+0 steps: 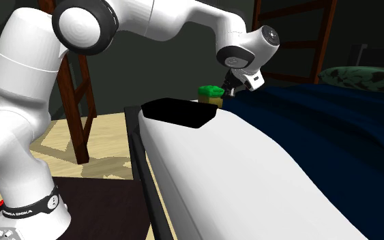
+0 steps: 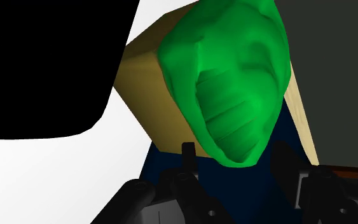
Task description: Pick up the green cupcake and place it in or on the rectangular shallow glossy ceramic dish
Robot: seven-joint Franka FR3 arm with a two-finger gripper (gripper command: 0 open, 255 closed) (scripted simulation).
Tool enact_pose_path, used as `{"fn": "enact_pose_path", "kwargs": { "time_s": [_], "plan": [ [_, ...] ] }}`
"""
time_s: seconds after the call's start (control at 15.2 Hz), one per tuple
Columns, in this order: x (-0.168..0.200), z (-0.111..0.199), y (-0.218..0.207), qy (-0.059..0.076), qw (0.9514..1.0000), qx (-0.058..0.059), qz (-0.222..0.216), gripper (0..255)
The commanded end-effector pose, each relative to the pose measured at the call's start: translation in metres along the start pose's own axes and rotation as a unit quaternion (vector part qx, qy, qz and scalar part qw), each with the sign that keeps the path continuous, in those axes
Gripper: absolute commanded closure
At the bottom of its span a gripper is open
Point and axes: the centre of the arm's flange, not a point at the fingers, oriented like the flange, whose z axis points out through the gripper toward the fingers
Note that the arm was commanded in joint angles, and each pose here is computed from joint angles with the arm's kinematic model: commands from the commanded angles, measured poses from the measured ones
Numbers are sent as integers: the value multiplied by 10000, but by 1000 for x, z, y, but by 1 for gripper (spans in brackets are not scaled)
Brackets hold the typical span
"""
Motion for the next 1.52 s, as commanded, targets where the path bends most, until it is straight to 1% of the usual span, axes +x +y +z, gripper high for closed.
{"fn": "enact_pose_path", "kwargs": {
  "time_s": [0.0, 0.4, 1.06, 1.12, 1.19, 1.25, 1.32, 1.39, 1.45],
  "plan": [
    [0, 1, 1, -9, 10000, -8, 9, 255],
    [0, 1, 1, -9, 10000, -8, 9, 255],
    [-13, -32, -37, -9, 10000, -7, 9, 255],
    [-13, -29, -34, -7, 10000, -7, 8, 255],
    [-13, -29, -34, -7, 10000, -7, 8, 0],
    [-26, -30, -19, 191, 9991, 115, -367, 0],
    [-38, -30, -3, 388, 9962, 237, -741, 0],
    [-50, -29, 14, 585, 9914, 359, -1113, 0],
    [-56, -27, 25, 717, 9871, 440, -1362, 0]
  ]
}}
